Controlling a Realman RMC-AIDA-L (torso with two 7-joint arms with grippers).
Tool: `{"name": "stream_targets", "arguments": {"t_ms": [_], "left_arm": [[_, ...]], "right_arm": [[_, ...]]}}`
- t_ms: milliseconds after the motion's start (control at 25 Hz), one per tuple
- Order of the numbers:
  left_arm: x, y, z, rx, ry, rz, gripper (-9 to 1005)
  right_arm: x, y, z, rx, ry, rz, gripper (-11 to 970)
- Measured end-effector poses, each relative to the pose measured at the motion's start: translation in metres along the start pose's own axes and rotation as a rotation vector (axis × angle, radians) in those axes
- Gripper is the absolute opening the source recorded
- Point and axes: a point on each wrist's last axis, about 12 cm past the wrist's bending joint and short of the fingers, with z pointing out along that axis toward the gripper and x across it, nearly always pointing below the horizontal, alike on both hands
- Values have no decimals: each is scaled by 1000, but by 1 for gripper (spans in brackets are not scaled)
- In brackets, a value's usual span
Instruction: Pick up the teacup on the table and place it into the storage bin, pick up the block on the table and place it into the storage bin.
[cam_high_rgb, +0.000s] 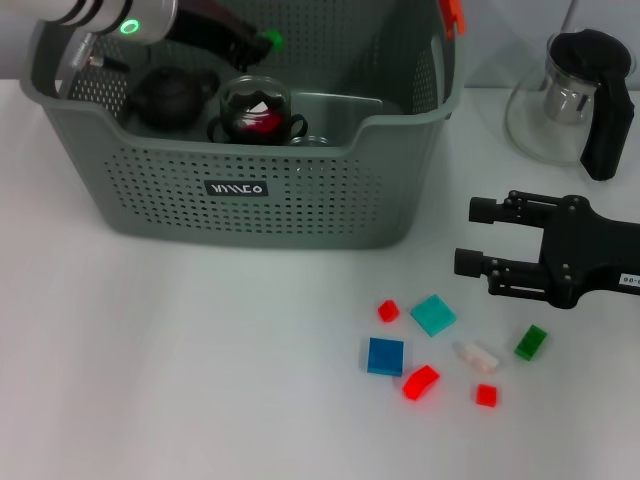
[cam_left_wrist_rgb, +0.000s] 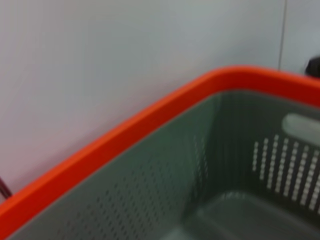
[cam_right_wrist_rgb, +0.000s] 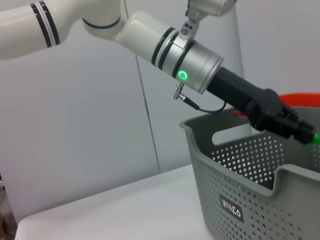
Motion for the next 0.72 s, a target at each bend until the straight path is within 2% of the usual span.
{"name": "stream_targets", "arguments": {"t_ms": [200,440,640,720], "left_arm": [[0,-4,6,-43,70,5,303],[-1,-6,2,-48,22,-32,406],[3,-8,-30,4,-187,-141,491],[11,-12,-50,80,-322,-173,487]], "right_arm": [[0,0,0,1,0,0,740],[0,0,0,3,0,0,741],[1,0,-1,7,-2,2,741],[1,0,-1,11,-3,2,741]]}}
